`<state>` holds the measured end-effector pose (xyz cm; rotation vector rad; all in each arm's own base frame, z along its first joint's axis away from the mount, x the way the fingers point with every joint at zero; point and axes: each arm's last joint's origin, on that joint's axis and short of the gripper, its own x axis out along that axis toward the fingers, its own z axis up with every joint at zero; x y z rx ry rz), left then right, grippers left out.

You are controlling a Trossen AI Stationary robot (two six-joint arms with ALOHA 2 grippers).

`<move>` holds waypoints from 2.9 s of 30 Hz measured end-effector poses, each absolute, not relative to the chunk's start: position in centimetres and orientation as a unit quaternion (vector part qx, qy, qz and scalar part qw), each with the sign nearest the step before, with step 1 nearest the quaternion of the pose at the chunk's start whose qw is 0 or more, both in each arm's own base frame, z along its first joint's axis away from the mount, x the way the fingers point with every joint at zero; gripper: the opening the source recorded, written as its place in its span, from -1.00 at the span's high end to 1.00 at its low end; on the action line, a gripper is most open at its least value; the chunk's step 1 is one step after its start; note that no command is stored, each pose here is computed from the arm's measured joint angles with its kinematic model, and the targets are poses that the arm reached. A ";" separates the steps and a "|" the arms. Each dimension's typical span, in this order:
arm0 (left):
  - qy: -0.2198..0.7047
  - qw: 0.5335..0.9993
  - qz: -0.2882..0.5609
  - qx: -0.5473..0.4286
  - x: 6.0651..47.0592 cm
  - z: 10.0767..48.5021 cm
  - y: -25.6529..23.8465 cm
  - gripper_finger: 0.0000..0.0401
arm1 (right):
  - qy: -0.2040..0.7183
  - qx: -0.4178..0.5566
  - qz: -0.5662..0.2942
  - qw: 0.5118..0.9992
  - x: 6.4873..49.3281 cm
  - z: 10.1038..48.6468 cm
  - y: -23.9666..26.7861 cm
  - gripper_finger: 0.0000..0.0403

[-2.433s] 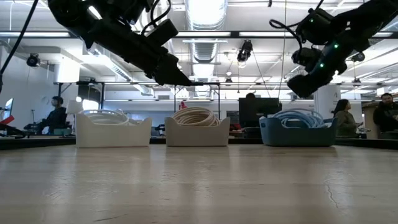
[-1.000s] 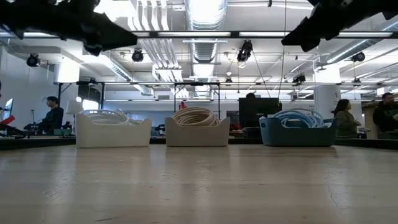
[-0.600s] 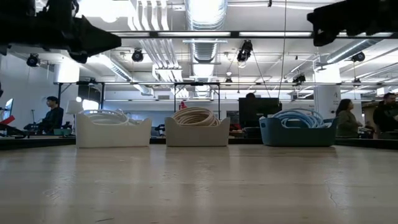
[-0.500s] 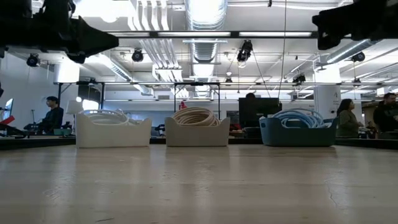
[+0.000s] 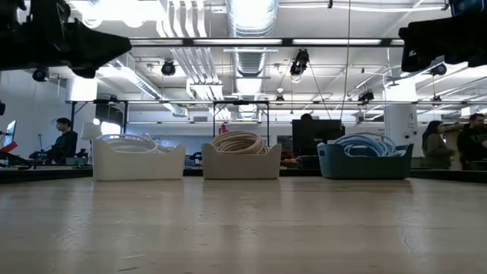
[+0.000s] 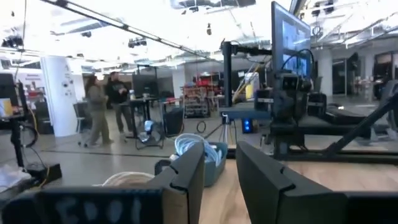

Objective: Sort HDMI cables
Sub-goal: Return to Home Position

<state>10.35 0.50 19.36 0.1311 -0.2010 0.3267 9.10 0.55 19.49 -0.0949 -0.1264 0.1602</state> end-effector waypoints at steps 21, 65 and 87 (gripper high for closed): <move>-0.029 0.980 0.183 0.068 9.5 17.4 1.3 0.48 | -0.040 -0.083 0.082 0.992 9.5 17.6 0.6 0.68; -0.021 0.961 0.274 0.029 9.3 17.1 1.8 0.48 | -0.024 -0.066 0.070 0.995 9.7 16.9 0.5 0.66; -0.021 0.961 0.274 0.028 9.3 17.1 1.8 0.48 | -0.024 -0.066 0.070 0.995 9.7 16.9 0.5 0.58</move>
